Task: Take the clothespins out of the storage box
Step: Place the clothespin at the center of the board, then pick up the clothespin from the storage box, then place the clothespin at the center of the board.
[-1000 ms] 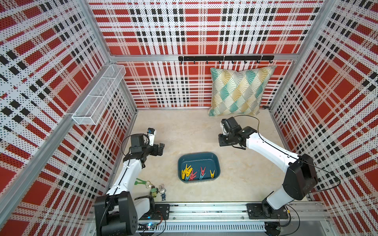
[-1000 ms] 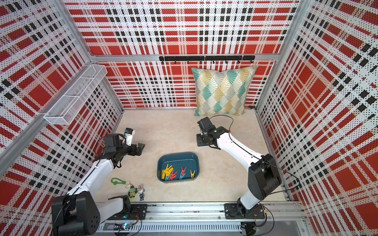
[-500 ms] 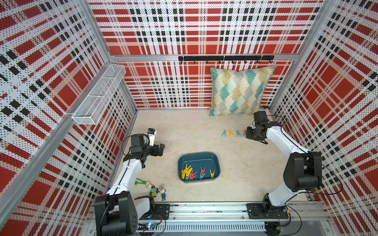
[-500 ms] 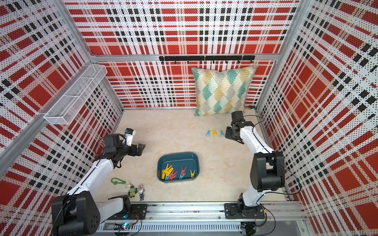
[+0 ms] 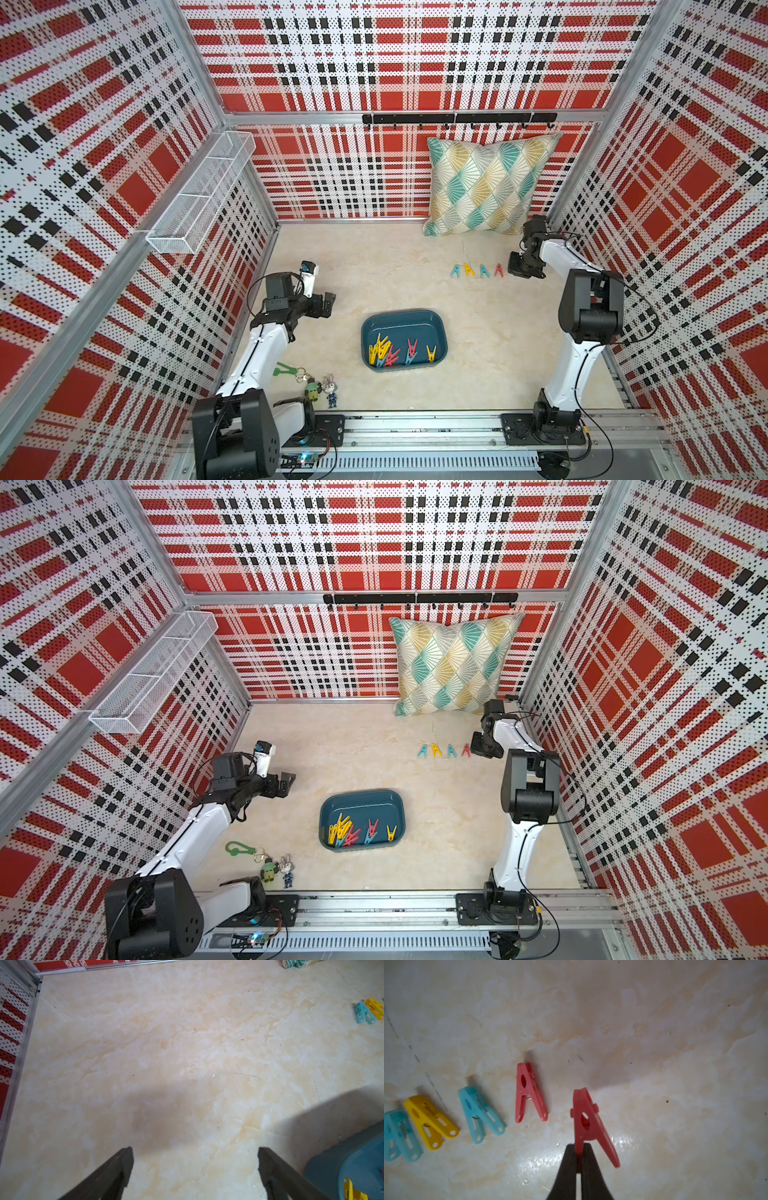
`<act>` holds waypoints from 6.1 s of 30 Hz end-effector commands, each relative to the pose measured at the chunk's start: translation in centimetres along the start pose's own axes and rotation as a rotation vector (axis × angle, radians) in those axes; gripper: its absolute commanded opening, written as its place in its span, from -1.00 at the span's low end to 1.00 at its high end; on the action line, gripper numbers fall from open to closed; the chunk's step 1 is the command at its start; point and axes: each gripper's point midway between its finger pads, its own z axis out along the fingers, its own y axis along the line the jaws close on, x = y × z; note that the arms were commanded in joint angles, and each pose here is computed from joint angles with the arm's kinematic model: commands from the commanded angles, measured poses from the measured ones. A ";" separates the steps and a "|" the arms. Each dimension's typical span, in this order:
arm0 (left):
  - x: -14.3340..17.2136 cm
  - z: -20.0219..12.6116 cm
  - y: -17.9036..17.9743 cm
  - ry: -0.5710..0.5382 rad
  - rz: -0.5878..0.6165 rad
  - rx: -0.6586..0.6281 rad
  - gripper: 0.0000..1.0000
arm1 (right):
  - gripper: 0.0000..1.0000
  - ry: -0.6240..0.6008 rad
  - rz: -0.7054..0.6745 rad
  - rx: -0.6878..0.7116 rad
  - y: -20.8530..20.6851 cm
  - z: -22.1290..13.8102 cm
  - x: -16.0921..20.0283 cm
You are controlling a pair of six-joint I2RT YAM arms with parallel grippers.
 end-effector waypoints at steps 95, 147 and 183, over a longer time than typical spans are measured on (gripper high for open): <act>-1.0 -0.9 1.5 -0.034 -0.005 -0.044 0.98 | -0.32 0.089 -0.710 -0.257 30.7 -7.0 32.6; -1.3 -1.1 1.6 -0.044 -0.007 -0.049 0.98 | -1.00 -0.188 -0.535 -0.345 28.1 -17.7 21.4; -0.8 -0.7 2.2 -0.022 -0.018 -0.073 0.98 | -0.95 0.048 -0.271 -0.147 19.7 0.2 11.1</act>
